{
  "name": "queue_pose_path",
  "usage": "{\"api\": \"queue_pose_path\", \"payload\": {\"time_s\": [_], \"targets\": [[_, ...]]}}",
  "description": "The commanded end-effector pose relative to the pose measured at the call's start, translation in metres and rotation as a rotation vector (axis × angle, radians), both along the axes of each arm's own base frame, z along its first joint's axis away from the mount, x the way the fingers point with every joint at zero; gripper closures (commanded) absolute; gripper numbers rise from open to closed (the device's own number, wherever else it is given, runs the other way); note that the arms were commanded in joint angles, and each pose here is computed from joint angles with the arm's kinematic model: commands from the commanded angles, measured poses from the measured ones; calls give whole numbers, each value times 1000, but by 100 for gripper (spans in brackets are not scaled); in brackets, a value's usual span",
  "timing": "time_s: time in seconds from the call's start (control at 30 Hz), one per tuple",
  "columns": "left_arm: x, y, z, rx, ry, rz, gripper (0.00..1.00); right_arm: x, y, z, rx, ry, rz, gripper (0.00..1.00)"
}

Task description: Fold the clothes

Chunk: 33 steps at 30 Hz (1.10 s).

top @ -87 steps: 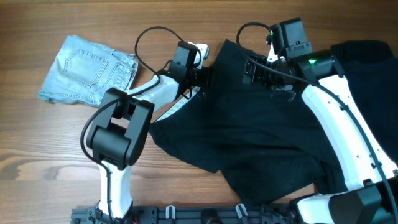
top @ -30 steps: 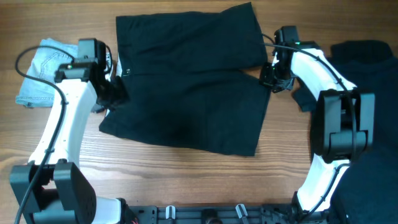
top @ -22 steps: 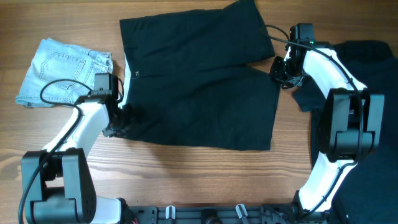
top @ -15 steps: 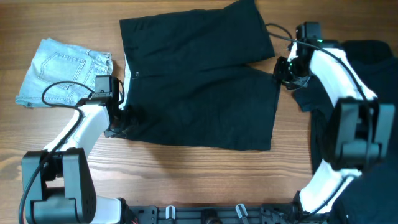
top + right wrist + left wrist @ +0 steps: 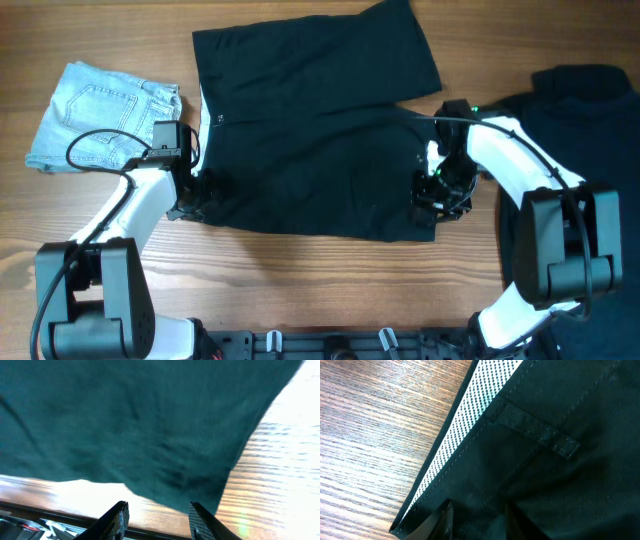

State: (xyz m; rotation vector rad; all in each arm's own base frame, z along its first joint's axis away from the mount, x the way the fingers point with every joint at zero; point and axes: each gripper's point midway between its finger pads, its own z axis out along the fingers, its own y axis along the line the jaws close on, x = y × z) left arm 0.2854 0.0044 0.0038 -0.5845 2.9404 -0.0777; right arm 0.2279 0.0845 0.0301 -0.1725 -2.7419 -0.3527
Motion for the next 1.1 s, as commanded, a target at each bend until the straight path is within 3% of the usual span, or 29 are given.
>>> {"api": "queue_pose_path", "payload": {"time_s": [0.0, 0.17, 0.23, 0.33, 0.4, 0.47, 0.53, 0.6, 0.67, 0.77, 0.93, 1.07], "targets": [[-3, 1, -3, 10, 10, -2, 65, -10, -10, -15, -74, 24, -44, 56], [-3, 1, -3, 10, 7, -2, 64, -3, -19, -32, -140, -26, -102, 56], [-2, 1, -3, 10, 4, -2, 64, 3, -34, -38, -233, -53, -140, 65], [-2, 1, -3, 10, 4, -2, 64, 19, -24, -26, -90, -117, -137, 68], [-2, 1, -3, 10, 4, -2, 62, 31, -20, -5, 1, -194, -151, 66], [-2, 1, -3, 10, 4, -2, 57, 38, -25, 28, 40, -301, -180, 56], [-1, 1, -2, 11, 0, -1, 53, 33, -28, 53, 37, -361, -211, 46], [2, 2, -2, 11, -11, -1, 50, 21, -28, 63, 28, -350, -266, 45], [5, 2, -1, 11, -24, -1, 49, 8, -28, 54, 14, -290, -296, 53], [6, 2, -1, 11, -26, -1, 48, -21, -28, 20, -6, -192, -337, 49], [6, 2, -1, 11, -27, -1, 47, -18, -20, -14, 48, -259, -375, 50], [6, 1, -1, 10, -26, -1, 47, 1, -20, -19, 64, -347, -391, 65]]}}
